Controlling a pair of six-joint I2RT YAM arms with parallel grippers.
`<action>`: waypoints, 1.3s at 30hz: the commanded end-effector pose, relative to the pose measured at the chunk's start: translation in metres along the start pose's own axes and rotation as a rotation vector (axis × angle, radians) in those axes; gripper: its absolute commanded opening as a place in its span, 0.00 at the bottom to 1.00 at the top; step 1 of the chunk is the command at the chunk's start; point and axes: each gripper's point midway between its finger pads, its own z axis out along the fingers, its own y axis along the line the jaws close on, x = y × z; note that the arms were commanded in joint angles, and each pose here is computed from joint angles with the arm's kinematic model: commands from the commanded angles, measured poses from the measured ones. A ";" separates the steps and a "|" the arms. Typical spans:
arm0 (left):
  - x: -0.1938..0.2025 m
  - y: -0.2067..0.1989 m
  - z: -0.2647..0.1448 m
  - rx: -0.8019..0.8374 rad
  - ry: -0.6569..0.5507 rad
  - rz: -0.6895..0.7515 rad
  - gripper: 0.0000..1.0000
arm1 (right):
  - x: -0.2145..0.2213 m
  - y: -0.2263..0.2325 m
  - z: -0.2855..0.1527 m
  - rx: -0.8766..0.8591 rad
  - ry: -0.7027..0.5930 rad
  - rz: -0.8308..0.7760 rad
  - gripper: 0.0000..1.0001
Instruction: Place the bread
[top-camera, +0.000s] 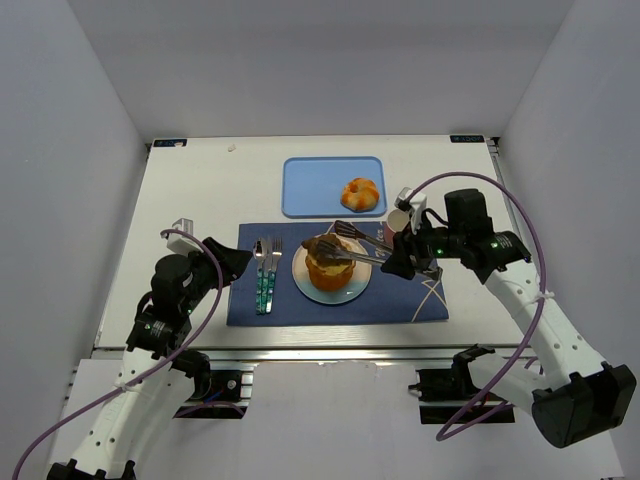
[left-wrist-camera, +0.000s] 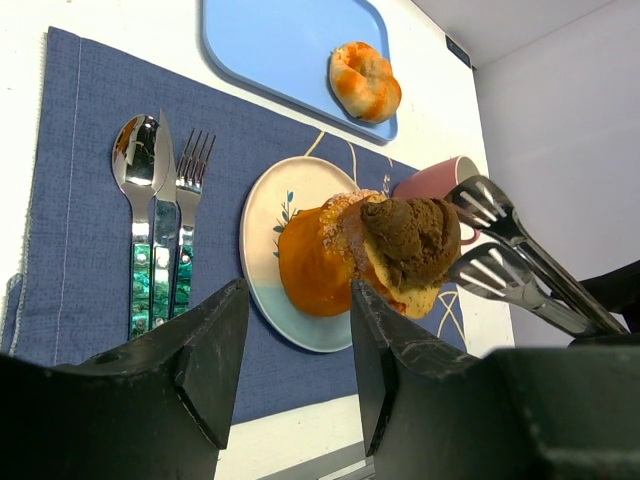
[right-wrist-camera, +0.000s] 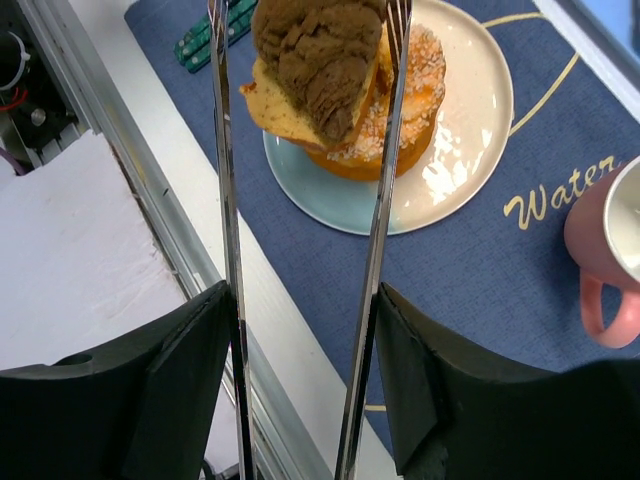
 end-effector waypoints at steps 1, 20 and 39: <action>-0.004 -0.003 -0.001 0.006 -0.010 0.003 0.55 | -0.040 0.007 -0.013 0.002 -0.123 -0.072 0.63; -0.009 -0.007 -0.002 0.019 -0.029 0.015 0.55 | -0.043 -0.204 -0.092 0.689 -0.311 0.395 0.00; -0.005 -0.004 0.004 0.024 -0.023 0.014 0.55 | 0.165 -0.333 -0.043 0.833 0.235 0.520 0.57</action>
